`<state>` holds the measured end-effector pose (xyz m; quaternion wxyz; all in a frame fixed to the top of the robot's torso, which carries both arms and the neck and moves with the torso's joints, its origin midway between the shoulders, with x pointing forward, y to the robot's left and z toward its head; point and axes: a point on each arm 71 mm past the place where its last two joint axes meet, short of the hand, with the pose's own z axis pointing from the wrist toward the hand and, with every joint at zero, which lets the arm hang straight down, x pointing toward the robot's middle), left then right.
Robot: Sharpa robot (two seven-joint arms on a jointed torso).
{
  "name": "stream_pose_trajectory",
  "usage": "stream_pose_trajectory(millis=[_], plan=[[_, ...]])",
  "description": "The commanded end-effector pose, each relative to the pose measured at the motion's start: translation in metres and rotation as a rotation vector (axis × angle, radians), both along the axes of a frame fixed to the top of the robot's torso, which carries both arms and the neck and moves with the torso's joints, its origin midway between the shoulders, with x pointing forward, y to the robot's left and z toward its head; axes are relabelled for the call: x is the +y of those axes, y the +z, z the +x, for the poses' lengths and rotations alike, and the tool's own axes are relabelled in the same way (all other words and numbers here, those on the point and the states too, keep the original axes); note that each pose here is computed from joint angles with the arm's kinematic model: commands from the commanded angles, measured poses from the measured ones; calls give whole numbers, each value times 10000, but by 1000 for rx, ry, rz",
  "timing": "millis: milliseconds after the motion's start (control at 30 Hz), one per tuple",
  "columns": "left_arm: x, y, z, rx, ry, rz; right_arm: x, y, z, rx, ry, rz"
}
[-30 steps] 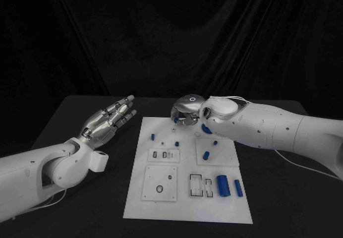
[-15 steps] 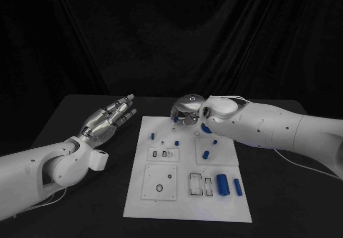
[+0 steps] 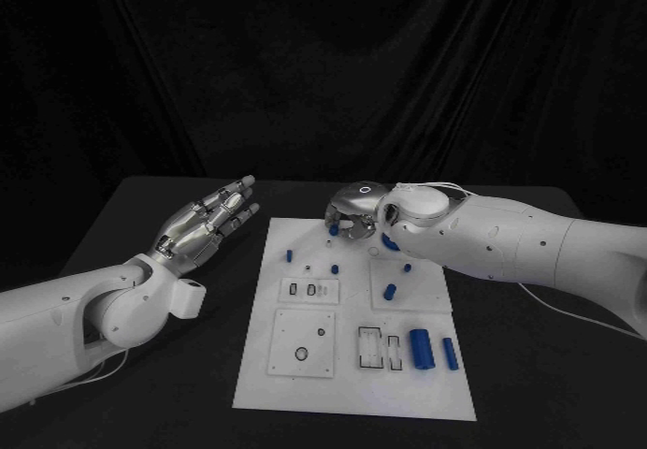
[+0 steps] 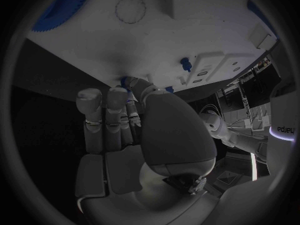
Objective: Assemble the parts on the task board
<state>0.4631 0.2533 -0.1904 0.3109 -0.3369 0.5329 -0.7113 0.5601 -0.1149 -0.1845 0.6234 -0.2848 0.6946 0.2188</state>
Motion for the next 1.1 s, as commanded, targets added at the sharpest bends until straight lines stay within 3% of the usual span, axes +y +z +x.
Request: stream_pose_trajectory(millis=[33,267,433,667,900,1100], plan=[[-5,58,-1,-49,-7,-44,-28,-53,-6,20,-20,-22],[-8,54,6,-47,-8,-42,-57,-54,2,11,-41,-18],[-6,50,11,-45,-8,-40,-121,-13,14,-36,-51,16],[3,47,19,-45,-7,-40,-279,181,-15,-112,-48,70],[5,47,19,-44,-8,-40,-575,479,-175,-149,-60,100],[12,45,19,-42,-8,-38,-872,590,-361,-151,-85,115]])
